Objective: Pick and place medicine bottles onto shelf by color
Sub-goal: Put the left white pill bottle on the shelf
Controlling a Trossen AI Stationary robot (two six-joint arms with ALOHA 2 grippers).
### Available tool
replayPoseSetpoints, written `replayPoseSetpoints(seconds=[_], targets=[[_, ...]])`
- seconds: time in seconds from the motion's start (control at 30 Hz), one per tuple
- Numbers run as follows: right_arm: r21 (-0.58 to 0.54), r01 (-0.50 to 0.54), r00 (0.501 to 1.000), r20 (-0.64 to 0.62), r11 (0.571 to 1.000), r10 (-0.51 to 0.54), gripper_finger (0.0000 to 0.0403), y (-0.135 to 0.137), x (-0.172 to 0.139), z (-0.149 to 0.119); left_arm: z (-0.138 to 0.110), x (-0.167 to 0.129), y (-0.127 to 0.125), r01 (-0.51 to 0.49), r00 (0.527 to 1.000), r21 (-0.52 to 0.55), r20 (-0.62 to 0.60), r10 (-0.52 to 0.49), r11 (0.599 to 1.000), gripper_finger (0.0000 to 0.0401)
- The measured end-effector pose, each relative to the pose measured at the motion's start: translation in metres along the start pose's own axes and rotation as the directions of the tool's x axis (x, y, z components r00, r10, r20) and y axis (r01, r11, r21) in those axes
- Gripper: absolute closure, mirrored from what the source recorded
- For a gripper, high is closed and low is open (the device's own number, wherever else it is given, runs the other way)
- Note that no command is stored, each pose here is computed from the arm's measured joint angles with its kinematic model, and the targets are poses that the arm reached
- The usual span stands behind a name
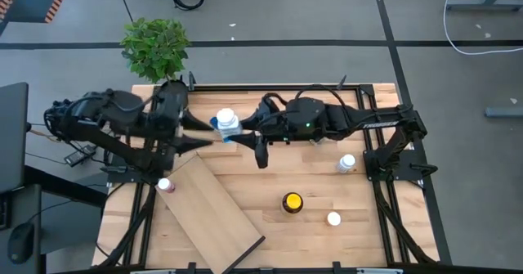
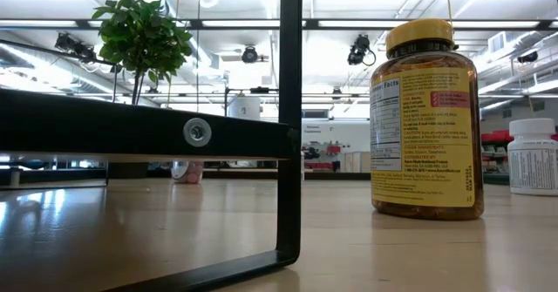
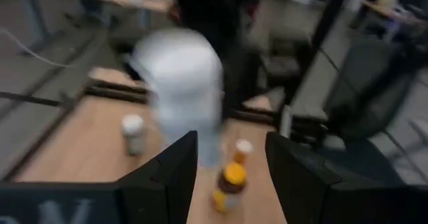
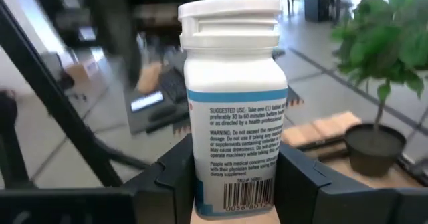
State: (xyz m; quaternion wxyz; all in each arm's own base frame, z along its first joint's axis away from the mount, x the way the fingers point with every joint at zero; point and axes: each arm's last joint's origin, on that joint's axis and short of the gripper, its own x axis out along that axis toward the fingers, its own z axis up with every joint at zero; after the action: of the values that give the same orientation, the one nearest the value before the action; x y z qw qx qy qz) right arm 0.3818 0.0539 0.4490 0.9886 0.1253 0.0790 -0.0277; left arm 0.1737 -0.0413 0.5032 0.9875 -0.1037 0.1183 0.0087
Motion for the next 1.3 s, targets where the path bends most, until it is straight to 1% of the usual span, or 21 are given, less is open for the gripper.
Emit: replayPoseSetpoints(seconds=[0.1, 0.2, 0.27, 0.37, 0.47, 0.57, 0.63, 0.7, 0.8, 0.9, 1.1, 1.3], targets=[[-0.020, 0.021, 0.995, -0.098, 1.000, -0.023, 0.0243, -0.002, 0.000, -0.010, 0.009, -0.014, 0.003, -0.047, 0.994, 0.034, 0.105, 0.043, 0.998, 0.0208], [-0.033, 0.032, 0.987, -0.157, 0.999, -0.037, 0.0243, -0.004, -0.001, -0.015, 0.009, -0.013, 0.003, -0.070, 0.993, 0.126, 0.106, 0.057, 0.990, 0.0195], [-0.038, 0.036, 0.983, -0.181, 0.999, -0.042, 0.0243, -0.005, -0.002, -0.018, 0.006, -0.009, 0.003, -0.083, 0.994, 0.198, 0.081, 0.068, 0.977, 0.0183], [-0.053, 0.022, 0.979, -0.203, 0.998, -0.032, 0.0243, -0.005, -0.002, -0.019, -0.001, 0.002, 0.002, -0.090, 0.996, 0.286, 0.007, 0.092, 0.954, 0.0161], [-0.071, 0.012, 0.972, -0.234, 0.997, -0.028, 0.0243, -0.005, -0.003, -0.022, -0.009, 0.016, 0.002, -0.093, 0.989, 0.321, -0.079, 0.124, 0.943, 0.0134], [-0.080, 0.019, 0.962, -0.268, 0.997, -0.040, 0.0243, -0.007, -0.004, -0.026, -0.014, 0.034, 0.003, -0.112, 0.980, 0.299, -0.126, 0.155, 0.948, 0.0108], [-0.093, 0.021, 0.955, -0.291, 0.995, -0.048, 0.0243, -0.007, -0.004, -0.028, -0.014, 0.040, 0.003, -0.125, 0.979, 0.257, -0.123, 0.161, 0.958, 0.0093], [-0.109, 0.022, 0.948, -0.314, 0.994, -0.055, 0.0242, -0.008, -0.005, -0.030, -0.013, 0.043, 0.005, -0.106, 0.982, 0.224, -0.127, 0.137, 0.969, 0.0081], [-0.130, 0.018, 0.938, -0.341, 0.991, -0.062, 0.0242, -0.009, -0.006, -0.033, -0.016, 0.052, 0.008, -0.065, 0.978, 0.173, -0.183, 0.097, 0.983, 0.0069], [-0.136, 0.019, 0.939, -0.338, 0.991, -0.064, 0.0242, -0.010, -0.005, -0.032, -0.021, 0.063, 0.011, -0.038, 0.968, 0.136, -0.241, 0.070, 0.990, 0.0068], [-0.142, 0.016, 0.939, -0.338, 0.990, -0.064, 0.0242, -0.013, -0.005, -0.031, -0.022, 0.083, 0.011, -0.039, 0.970, 0.116, -0.233, 0.065, 0.992, 0.0070], [-0.144, 0.020, 0.935, -0.348, 0.989, -0.070, 0.0242, -0.014, -0.005, -0.032, -0.025, 0.090, 0.011, -0.044, 0.963, 0.121, -0.258, 0.074, 0.992, 0.0075]])
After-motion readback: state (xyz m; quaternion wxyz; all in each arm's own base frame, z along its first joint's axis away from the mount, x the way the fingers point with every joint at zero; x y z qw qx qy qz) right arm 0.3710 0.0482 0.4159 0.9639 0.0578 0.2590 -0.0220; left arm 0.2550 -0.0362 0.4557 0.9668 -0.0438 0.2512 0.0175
